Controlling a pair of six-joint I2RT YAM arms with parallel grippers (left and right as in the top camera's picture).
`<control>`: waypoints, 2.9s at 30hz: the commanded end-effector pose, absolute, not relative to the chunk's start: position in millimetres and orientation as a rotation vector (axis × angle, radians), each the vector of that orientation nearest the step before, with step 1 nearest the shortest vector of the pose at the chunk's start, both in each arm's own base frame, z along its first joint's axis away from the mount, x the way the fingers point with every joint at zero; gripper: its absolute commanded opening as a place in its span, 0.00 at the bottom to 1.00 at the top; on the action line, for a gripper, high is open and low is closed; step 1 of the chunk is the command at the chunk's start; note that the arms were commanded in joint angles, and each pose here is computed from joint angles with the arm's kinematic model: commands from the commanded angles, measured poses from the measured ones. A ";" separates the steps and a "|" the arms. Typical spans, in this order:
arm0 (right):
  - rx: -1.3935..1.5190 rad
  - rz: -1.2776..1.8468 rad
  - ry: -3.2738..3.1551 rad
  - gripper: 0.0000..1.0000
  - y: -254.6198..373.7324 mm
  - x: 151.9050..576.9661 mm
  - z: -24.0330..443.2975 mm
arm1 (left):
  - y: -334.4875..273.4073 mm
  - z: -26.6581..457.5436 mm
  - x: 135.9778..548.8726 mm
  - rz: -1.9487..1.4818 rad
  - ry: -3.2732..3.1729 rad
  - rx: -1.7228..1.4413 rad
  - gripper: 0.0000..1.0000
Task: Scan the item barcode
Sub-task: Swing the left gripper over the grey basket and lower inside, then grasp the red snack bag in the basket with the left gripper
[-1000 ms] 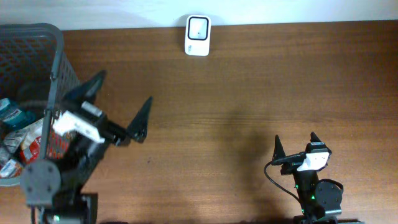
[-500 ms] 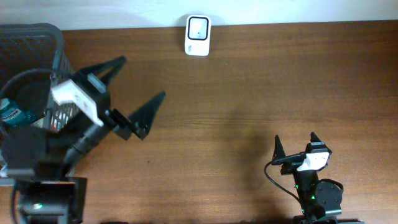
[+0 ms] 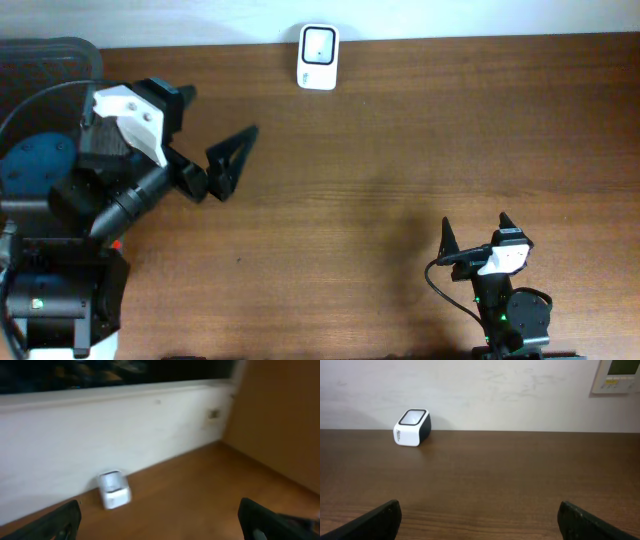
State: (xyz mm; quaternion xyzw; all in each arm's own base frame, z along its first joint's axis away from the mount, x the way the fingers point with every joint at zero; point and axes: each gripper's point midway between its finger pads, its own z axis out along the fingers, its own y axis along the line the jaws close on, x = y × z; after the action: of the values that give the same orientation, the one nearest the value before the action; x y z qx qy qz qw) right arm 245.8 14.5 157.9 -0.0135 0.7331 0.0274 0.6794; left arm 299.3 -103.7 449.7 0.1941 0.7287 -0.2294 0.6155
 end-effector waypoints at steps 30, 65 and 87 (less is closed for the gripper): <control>-0.026 0.057 1.654 0.99 14.0 245.7 154.6 | 189.5 407.7 314.9 0.207 1.788 -1.144 0.98; -0.026 0.057 1.654 0.99 14.0 245.7 154.6 | 233.0 207.2 308.4 0.267 2.245 -1.722 0.98; -0.026 0.057 1.654 0.98 14.0 245.7 154.6 | 241.1 103.3 294.3 0.419 2.474 -1.863 0.98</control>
State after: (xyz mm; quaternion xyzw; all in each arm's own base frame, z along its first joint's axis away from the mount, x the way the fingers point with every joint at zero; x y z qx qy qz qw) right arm 245.8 14.5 157.9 -0.0135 0.7331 0.0274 0.6794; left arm 298.6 237.6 108.0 -0.5912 0.7971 0.1216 0.0151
